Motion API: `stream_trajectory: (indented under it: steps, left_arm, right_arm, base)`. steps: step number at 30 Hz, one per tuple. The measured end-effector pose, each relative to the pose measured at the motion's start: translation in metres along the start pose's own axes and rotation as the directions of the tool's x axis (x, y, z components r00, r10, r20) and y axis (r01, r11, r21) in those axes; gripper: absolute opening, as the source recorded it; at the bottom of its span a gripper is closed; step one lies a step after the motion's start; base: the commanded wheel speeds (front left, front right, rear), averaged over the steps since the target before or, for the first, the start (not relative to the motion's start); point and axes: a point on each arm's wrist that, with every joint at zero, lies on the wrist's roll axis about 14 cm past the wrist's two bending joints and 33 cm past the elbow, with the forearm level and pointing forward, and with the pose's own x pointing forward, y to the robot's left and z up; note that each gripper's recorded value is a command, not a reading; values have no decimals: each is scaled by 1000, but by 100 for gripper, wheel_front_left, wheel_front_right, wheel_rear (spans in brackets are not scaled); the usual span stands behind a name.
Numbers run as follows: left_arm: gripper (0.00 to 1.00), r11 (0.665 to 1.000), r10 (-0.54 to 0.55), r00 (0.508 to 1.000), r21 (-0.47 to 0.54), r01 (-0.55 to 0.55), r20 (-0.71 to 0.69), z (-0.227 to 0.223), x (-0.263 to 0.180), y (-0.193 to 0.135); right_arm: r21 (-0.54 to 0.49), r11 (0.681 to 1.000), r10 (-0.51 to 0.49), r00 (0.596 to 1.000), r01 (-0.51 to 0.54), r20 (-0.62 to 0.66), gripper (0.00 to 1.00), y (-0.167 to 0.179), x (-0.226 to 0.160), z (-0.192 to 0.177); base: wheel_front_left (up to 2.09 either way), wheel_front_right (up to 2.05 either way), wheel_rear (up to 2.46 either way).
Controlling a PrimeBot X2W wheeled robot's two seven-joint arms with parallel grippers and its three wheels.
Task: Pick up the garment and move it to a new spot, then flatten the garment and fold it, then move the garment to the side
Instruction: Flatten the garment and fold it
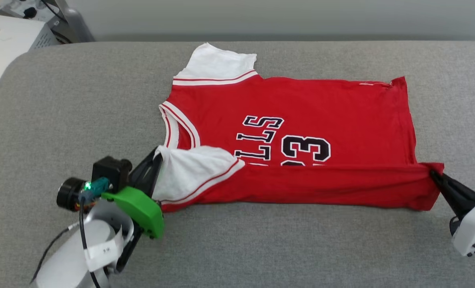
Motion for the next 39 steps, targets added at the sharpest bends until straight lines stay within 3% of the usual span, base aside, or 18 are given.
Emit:
stream_trajectory:
  steps: [7, 15, 22, 23, 24, 30, 34, 39]
  left_arm:
    - [0, 997, -33, 998, 69, 37, -55, -10, 49, 17]
    - [0, 999, -31, 975, 29, 39, -222, -76, 67, 26]
    - [0, 1000, -13, 971, -25, 7, -239, -93, 68, 28]
    - [64, 1000, -10, 972, -28, 3, -235, -92, 68, 28]
    - [100, 1000, -5, 974, -31, -2, -228, -89, 68, 29]
    - [100, 1000, 20, 985, -12, -23, -170, -61, 62, 38]
    - [100, 999, 24, 994, 50, -19, -106, -19, 63, 49]
    - [100, 999, 8, 973, 47, 3, -232, 7, 57, 51]
  right_arm:
    - [8, 1000, -15, 999, 15, -50, 0, -12, 33, 1]
    - [41, 999, -18, 979, 26, -205, 0, -16, 57, -49]
    - [55, 998, -19, 980, 30, -198, 0, -18, 63, -56]
    - [68, 997, -20, 981, 33, -191, 43, -17, 63, -55]
    - [76, 997, -20, 984, 33, -177, 100, -16, 63, -52]
    - [48, 999, -20, 998, 23, -54, 100, -16, 57, -19]
    - [21, 1000, -14, 1000, 15, -15, 100, -13, 45, -7]
    - [-2, 1000, -4, 1000, 4, 12, 100, -7, 33, 3]
  base:
    - [0, 0, 0]
    - [0, 0, 0]
    - [0, 0, 0]
    - [0, 0, 0]
    - [0, 0, 0]
    - [0, 0, 0]
    - [0, 0, 0]
    - [0, 0, 0]
